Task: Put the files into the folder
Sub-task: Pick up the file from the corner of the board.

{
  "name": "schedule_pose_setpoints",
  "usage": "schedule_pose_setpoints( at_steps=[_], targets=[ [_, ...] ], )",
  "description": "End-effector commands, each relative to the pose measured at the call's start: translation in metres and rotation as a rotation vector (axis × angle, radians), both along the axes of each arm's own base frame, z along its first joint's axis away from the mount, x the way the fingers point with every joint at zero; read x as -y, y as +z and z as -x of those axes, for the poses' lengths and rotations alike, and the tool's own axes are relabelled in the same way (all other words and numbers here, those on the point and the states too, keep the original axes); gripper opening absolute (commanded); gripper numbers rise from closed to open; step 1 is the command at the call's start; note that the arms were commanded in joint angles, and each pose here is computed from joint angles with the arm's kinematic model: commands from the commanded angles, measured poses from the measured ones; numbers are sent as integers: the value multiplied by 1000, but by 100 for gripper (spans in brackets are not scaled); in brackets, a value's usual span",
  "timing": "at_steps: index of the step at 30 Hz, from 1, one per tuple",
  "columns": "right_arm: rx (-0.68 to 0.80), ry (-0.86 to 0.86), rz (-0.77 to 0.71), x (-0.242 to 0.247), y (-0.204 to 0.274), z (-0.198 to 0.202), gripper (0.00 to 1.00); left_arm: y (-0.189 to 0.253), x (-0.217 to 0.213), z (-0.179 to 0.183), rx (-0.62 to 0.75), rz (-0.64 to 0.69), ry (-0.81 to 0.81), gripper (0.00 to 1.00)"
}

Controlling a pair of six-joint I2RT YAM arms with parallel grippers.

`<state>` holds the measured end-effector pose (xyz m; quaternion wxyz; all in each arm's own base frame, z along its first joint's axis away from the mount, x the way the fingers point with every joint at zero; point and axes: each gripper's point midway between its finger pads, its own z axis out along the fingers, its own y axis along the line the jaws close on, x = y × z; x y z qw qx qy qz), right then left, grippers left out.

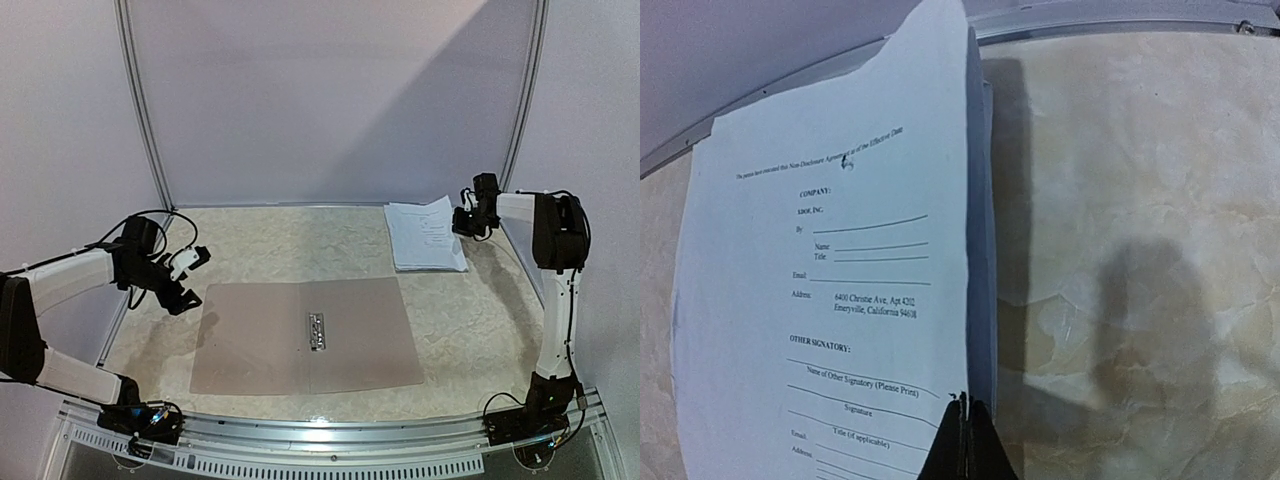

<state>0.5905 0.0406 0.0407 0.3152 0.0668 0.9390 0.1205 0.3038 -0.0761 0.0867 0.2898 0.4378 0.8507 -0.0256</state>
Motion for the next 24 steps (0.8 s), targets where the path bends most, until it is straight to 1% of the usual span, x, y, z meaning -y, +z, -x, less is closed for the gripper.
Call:
schedule_pose_setpoints(
  at_steps=[1,6,10,15,17,20,24],
  targets=[
    [39,15,-24,-3,9,-9,0,2,4,-3,-3,1,-5,87],
    [47,-5,16,4,22,-7,0,1,5,-2,-4,1,-9,87],
    [27,36,16,0,40,6,0,4,7,-1,5,10,-19,87],
    [-31,134,-10,-12,56,44,0,14,10,-8,27,0,-48,87],
    [-53,155,-11,-14,60,61,0,17,11,-11,27,-25,-72,87],
    [-43,154,-14,-14,76,79,0,27,19,-18,22,-53,-113,88],
    [-79,169,-122,-29,94,102,0,46,43,-32,37,-67,-180,88]
  ],
)
